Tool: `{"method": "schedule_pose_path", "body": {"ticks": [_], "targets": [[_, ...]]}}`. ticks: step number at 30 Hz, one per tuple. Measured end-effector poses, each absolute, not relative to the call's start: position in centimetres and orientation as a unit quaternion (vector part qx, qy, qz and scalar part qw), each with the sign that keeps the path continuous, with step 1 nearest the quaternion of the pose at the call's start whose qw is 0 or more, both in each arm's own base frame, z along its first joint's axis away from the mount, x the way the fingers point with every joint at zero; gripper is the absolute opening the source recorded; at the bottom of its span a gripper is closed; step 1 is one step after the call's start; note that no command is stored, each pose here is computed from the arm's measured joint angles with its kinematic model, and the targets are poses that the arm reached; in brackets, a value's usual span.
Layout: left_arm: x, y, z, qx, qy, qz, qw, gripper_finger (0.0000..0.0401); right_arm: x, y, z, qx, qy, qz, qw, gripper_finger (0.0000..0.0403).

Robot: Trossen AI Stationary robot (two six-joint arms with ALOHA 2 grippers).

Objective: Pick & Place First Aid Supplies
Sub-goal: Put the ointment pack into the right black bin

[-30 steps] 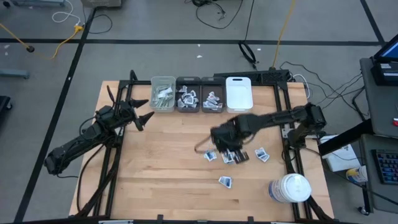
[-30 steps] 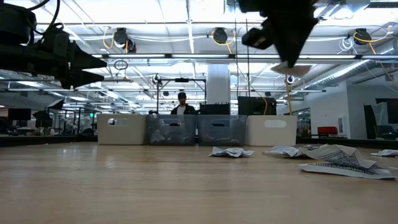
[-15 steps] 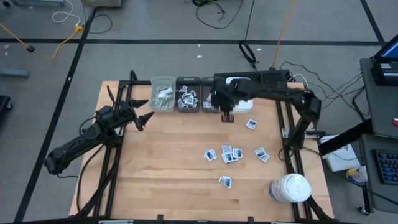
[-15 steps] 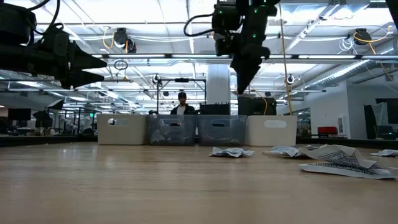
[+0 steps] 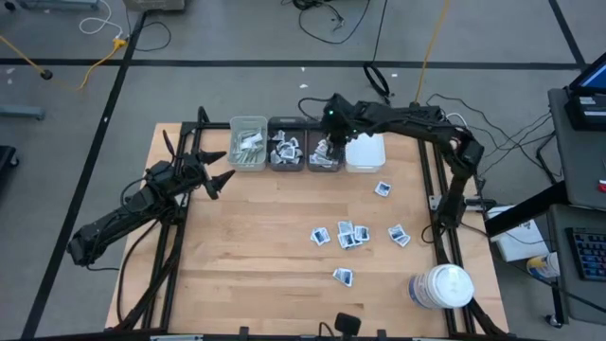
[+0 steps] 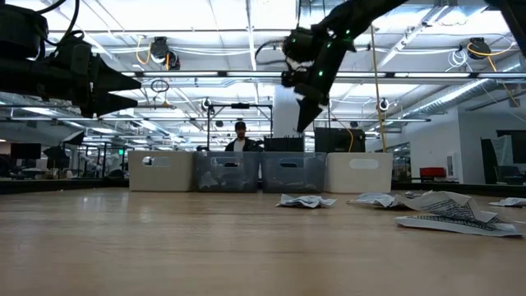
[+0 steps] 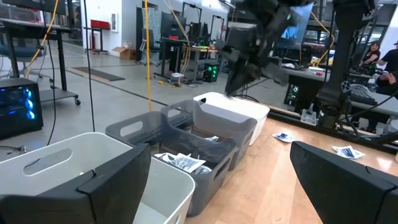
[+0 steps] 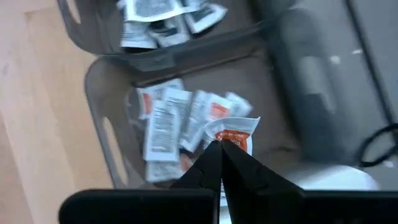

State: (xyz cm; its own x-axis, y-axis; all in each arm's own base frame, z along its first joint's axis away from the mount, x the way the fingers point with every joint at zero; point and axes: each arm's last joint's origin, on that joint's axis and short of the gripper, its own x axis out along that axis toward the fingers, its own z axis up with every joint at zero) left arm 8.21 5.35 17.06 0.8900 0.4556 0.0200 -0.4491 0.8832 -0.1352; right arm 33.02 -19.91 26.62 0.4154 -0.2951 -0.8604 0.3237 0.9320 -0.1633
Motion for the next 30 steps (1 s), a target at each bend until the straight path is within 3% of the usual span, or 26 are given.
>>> {"method": "schedule_pose_path", "body": {"ticks": [10, 18, 23, 30], "targets": [[8.2, 5.3, 17.1, -0.064, -0.026, 0.233, 0.970, 0.0392, 36.2, -19.6, 20.1, 0.071, 0.550, -0.128, 0.822, 0.0000], [8.2, 5.3, 17.1, -0.064, -0.026, 0.233, 0.970, 0.0392, 36.7, -19.5, 18.8, 0.058, 0.562, -0.142, 0.813, 0.0010], [8.2, 5.3, 17.1, -0.064, -0.026, 0.233, 0.970, 0.0392, 36.9, -19.7, 19.3, 0.048, 0.547, -0.145, 0.823, 0.0058], [8.2, 5.3, 17.1, -0.064, -0.025, 0.233, 0.970, 0.0392, 37.3, -20.6, 21.0, 0.071, 0.519, -0.173, 0.834, 0.0162]]}}
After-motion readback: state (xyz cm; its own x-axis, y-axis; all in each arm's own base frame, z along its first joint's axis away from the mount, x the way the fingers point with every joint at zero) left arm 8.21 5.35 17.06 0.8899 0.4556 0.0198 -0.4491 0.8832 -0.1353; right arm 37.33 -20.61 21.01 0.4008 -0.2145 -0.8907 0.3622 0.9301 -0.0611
